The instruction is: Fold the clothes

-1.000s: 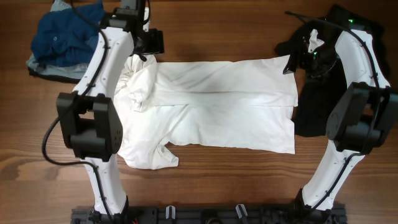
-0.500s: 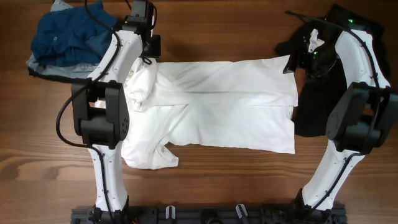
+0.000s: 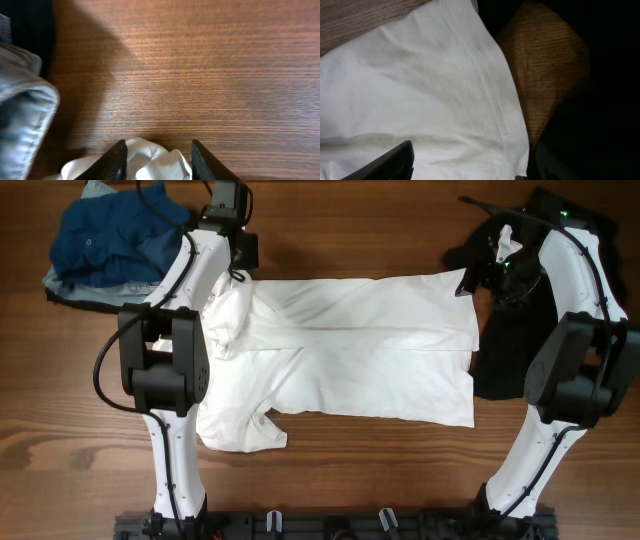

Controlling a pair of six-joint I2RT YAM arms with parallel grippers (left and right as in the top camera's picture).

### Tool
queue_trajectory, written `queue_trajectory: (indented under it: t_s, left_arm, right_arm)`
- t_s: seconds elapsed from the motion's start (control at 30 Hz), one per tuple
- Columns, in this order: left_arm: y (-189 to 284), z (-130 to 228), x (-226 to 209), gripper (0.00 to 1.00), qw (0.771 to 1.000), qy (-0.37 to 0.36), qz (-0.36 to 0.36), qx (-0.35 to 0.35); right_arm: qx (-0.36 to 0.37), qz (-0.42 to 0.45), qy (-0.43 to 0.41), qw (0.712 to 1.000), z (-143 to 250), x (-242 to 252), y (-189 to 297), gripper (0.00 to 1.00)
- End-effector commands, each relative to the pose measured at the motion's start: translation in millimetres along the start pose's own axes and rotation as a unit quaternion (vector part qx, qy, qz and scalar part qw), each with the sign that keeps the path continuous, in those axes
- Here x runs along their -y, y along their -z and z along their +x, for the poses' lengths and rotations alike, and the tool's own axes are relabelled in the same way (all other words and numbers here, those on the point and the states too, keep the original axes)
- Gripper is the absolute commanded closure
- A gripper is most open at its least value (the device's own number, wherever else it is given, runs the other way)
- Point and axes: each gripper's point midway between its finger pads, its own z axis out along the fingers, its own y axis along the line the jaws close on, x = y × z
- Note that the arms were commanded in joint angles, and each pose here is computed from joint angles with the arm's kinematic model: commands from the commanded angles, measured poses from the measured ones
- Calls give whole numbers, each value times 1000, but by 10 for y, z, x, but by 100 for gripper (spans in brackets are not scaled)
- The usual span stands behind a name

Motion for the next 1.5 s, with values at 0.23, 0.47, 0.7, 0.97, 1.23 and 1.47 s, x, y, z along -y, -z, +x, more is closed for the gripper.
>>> queue_trajectory:
  t_s: [0.23, 0.47, 0.7, 0.97, 1.23, 1.47]
  left_arm:
    - [-105, 63, -40, 94, 1000, -11, -11, -13]
    - [320, 26, -302, 96, 997, -16, -69, -12]
    - [1197, -30, -563, 96, 995, 8, -101, 10]
    - [1174, 716, -448, 96, 989, 3, -61, -135]
    - [947, 1363, -719, 96, 967, 1, -124, -224]
    - [842, 1483, -863, 27, 963, 21, -134, -233]
  right_arm:
    - [18, -7, -2, 1000, -38, -46, 91, 21]
    - [18, -7, -1, 1000, -41, -46, 91, 21]
    - [21, -7, 0, 1000, -58, -47, 91, 21]
    - [21, -7, 0, 1000, -58, -46, 91, 21]
    - [21, -7, 1, 1000, -57, -45, 91, 21]
    - [21, -7, 0, 1000, -56, -46, 91, 21]
